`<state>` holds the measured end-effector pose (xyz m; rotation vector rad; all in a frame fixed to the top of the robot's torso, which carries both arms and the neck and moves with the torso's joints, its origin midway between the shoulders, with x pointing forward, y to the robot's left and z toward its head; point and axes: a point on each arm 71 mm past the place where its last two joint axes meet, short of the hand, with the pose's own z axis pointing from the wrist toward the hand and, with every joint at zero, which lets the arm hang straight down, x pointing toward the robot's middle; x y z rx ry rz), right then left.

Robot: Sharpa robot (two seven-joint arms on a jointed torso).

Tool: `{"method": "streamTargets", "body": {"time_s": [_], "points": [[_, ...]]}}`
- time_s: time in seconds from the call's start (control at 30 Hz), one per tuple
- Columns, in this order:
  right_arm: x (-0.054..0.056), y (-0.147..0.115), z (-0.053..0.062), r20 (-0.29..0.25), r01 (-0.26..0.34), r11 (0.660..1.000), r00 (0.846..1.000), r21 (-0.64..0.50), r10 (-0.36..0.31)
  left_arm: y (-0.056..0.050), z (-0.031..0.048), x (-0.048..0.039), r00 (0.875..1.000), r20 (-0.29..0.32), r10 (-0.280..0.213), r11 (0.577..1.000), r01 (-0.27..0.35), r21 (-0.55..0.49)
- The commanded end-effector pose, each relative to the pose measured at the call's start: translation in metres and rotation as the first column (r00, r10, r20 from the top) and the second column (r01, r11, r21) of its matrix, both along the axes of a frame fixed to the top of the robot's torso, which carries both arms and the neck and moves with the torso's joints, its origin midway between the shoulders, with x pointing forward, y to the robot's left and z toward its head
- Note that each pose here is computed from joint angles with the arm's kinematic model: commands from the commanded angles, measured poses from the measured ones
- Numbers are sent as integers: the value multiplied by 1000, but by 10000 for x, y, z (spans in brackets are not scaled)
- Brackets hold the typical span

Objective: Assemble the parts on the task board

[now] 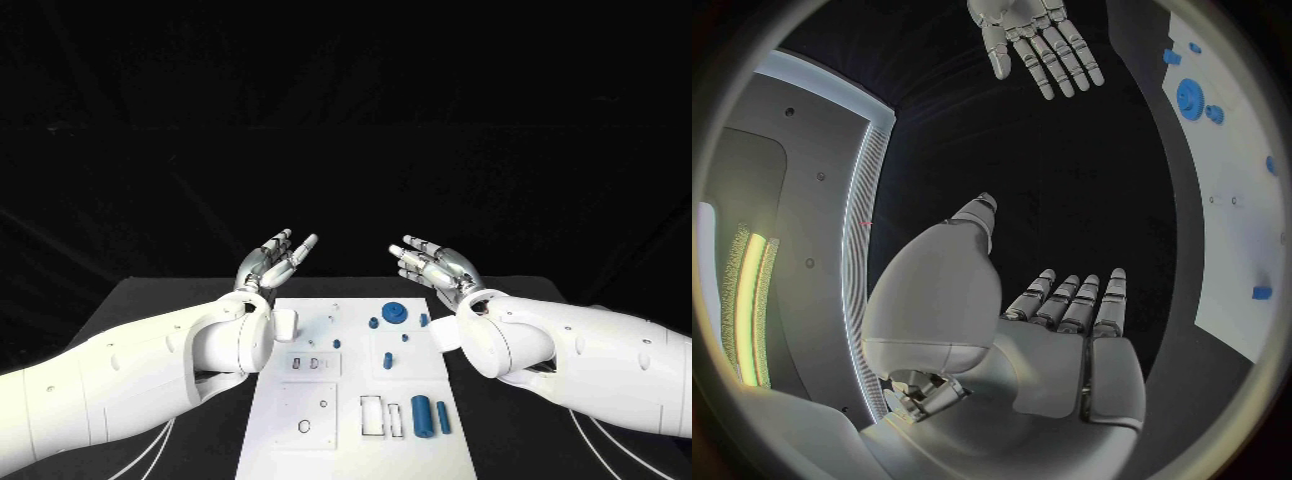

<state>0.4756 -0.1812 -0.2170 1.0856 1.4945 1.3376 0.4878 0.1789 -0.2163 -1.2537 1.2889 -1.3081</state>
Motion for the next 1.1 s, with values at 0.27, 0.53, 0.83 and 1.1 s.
{"method": "streamTargets", "body": {"time_s": [0.27, 0.53, 0.83, 1.1], "points": [[104, -49, 165, 212, -89, 966, 967, -243, 143, 167, 72, -50, 999, 25, -28, 999, 29, -36], [160, -104, 262, 305, -81, 906, 926, -415, 223, 286, 150, -82, 998, 49, -31, 999, 33, -43], [216, -122, 337, 310, -77, 756, 881, -650, 356, 334, 291, -167, 993, 62, -97, 992, 102, -78], [277, -107, 406, 273, -34, 554, 844, -832, 462, 316, 489, -273, 981, 89, -171, 977, 181, -115]]}}
